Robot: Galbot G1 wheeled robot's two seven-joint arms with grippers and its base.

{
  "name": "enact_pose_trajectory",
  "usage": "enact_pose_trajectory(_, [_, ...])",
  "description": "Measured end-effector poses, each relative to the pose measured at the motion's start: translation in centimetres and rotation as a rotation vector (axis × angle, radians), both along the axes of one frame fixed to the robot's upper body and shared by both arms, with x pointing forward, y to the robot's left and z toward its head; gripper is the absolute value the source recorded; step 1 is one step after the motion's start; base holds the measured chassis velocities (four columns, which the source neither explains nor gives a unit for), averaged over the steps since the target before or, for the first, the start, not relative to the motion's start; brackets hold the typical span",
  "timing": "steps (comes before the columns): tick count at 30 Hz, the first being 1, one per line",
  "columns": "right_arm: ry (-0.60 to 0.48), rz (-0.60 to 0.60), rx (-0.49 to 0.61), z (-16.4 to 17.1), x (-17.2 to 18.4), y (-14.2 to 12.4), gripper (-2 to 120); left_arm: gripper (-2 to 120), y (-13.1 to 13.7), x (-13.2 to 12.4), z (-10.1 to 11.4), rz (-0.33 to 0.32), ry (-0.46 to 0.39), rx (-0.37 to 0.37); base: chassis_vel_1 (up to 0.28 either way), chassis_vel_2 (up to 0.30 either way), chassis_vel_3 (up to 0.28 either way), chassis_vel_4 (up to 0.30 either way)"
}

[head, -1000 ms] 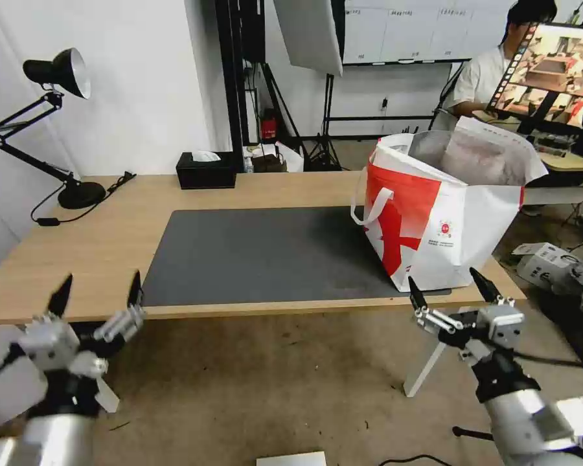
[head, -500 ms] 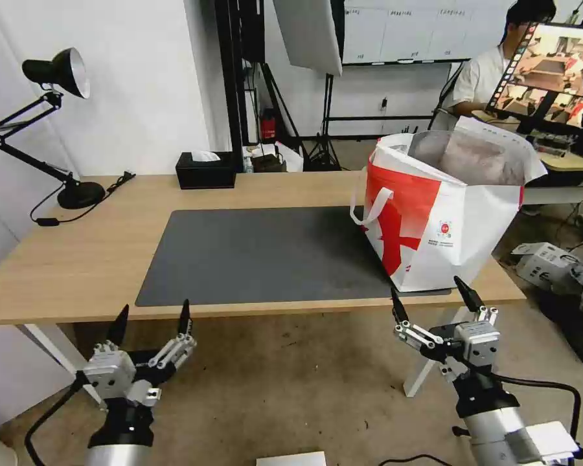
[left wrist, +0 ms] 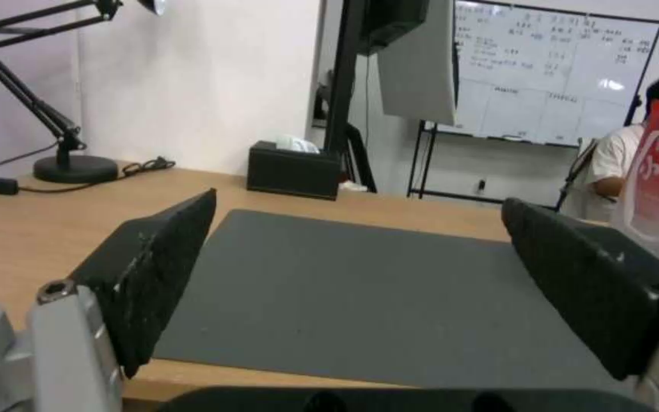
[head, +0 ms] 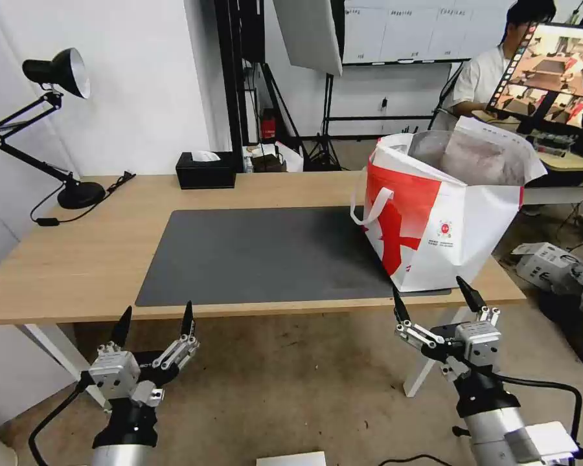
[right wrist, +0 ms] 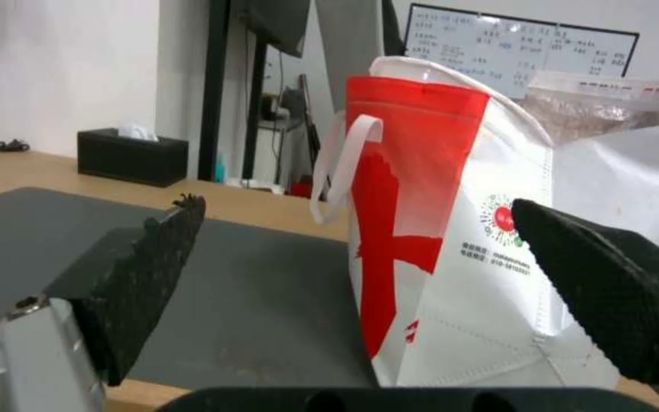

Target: Pick up the trash from the table and place it into the takeout bag.

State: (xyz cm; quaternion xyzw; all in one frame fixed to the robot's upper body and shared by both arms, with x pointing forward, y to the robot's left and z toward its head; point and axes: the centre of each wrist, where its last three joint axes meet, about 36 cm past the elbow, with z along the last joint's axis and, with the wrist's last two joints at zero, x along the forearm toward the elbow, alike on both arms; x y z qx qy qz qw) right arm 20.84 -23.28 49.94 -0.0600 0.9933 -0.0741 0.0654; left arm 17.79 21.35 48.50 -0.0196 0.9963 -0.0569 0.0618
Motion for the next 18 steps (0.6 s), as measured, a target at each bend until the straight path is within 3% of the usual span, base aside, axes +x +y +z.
enact_pose_trajectory(18, [0.001,-0.001,0.001,-0.01,0.02,-0.03,100,100,0.02,0.04,0.02,0.000,0.000,-0.002,0.000,0.000,0.000,0.000])
